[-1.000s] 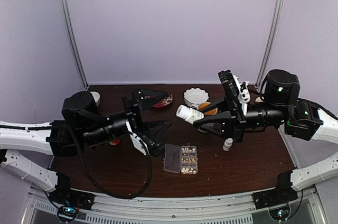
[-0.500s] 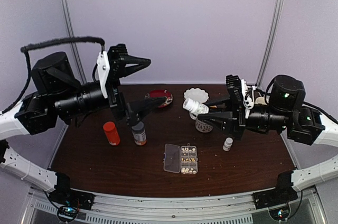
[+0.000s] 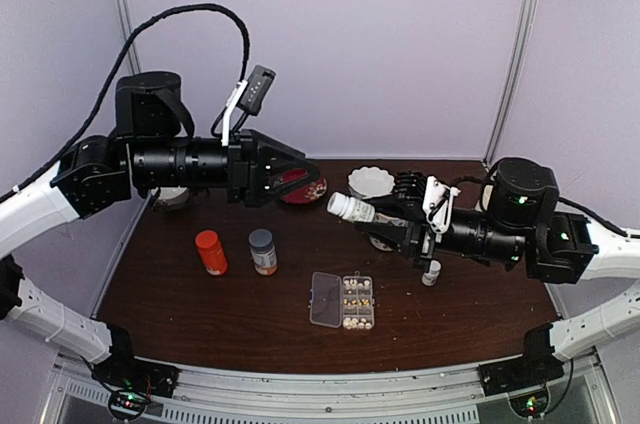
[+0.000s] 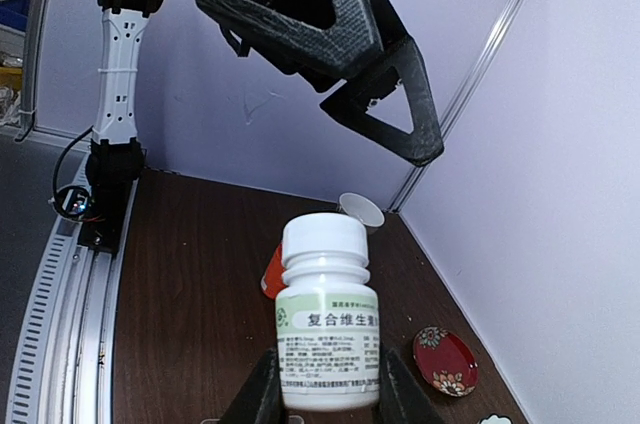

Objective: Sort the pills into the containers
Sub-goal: Screw the lid of the pill bottle onto the pill bottle.

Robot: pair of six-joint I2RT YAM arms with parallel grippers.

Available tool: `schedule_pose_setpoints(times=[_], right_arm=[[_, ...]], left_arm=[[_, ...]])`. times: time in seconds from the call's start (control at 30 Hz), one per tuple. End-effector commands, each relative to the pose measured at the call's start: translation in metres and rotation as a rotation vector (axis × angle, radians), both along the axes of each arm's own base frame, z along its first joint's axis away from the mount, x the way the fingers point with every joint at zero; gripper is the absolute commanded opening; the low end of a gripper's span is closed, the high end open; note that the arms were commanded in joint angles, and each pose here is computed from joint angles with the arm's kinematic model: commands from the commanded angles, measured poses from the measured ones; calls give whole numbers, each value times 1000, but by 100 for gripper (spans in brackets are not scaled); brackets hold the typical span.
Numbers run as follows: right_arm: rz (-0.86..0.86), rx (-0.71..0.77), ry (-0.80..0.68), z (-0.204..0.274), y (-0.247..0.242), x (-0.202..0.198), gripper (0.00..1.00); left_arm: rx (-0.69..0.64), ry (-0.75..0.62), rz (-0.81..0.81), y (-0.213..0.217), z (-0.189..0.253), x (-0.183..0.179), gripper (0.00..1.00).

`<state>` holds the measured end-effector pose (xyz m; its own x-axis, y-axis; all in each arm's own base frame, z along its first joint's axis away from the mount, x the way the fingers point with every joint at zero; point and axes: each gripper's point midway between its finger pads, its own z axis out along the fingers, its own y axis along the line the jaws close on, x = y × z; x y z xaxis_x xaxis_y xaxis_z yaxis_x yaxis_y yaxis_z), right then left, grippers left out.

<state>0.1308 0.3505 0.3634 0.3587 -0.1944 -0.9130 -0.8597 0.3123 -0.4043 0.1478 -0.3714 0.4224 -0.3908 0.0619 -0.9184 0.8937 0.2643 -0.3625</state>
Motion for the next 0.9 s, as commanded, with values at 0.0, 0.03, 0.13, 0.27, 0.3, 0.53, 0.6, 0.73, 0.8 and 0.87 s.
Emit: schedule_pose_setpoints(times=[0.0, 0.03, 0.13, 0.27, 0.3, 0.53, 0.6, 0.73, 0.8, 0.87], right_arm=[[-55, 23, -65, 18, 1, 7, 0], [-57, 16, -67, 18, 2, 7, 0], [-60, 3, -76, 17, 5, 7, 0], [-69, 5, -87, 19, 5, 7, 0], [-70, 7, -89, 20, 5, 7, 0], [-67, 5, -93, 20, 8, 7, 0], [-63, 11, -92, 22, 8, 6, 0], [-58, 20, -94, 25, 8, 4, 0], [-59, 14, -94, 23, 9, 5, 0], [-57, 10, -93, 23, 11, 5, 0]], left_arm=[[-12, 178, -120, -7, 6, -23, 78], [-13, 188, -127, -8, 6, -24, 79], [-7, 210, -127, -8, 4, -24, 80], [13, 245, -119, -9, -3, -22, 76], [18, 255, -120, -10, -5, -22, 75], [36, 279, -130, -14, -12, -23, 73], [40, 281, -128, -14, -13, -22, 72], [51, 294, -131, -15, -16, -23, 73], [54, 297, -133, -16, -17, -23, 73], [56, 301, -137, -16, -18, -23, 72]])
